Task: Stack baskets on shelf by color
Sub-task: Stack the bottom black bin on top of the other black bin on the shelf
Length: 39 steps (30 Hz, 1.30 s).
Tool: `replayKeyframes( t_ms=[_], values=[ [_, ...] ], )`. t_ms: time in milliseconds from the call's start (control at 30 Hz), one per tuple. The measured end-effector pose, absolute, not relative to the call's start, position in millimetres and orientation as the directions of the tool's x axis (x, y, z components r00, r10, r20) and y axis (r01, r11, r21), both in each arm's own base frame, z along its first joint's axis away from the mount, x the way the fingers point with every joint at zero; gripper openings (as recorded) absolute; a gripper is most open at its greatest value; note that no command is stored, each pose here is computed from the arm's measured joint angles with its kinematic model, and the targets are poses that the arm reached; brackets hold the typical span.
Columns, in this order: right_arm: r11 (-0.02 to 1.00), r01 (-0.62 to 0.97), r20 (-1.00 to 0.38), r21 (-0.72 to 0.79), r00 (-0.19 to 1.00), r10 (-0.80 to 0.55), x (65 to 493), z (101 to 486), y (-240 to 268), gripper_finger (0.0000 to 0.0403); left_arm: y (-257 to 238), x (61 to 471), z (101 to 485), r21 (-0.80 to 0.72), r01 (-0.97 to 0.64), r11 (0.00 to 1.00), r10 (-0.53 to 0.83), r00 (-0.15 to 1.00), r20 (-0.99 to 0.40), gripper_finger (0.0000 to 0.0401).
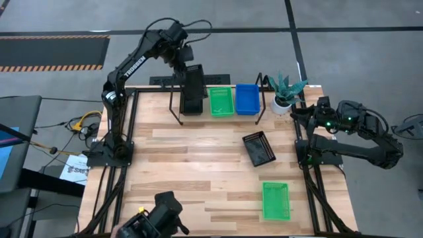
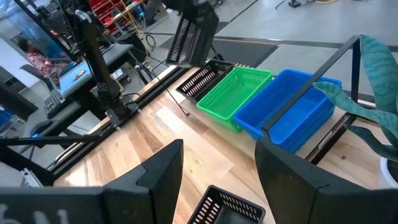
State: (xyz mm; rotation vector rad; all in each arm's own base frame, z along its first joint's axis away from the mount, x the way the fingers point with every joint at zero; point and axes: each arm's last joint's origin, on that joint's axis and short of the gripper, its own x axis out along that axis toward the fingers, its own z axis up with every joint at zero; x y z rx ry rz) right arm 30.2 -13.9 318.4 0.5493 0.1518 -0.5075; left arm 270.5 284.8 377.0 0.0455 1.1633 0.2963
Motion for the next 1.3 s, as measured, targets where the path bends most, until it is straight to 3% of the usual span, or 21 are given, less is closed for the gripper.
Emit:
replayKeyframes(
  t_ms=[233, 667, 1300],
  values=[
    [0.729, 0.516, -0.271, 0.449, 0.857, -0.439, 30, 318, -14, 0.0224, 282, 265, 352, 0.039, -0.116, 0.992, 0.075, 0.320, -0.945, 0.0000],
    [0.728, 0.517, -0.271, 0.450, 0.856, -0.441, 30, 318, -15, 0.0224, 292, 275, 328, 0.106, -0.001, 0.994, 0.100, 0.356, -0.929, 0.0002],
    [0.711, 0.533, -0.269, 0.459, 0.846, -0.461, 30, 318, -15, 0.0224, 303, 271, 302, 0.112, 0.016, 0.994, 0.099, 0.347, -0.933, 0.0002]
  ],
)
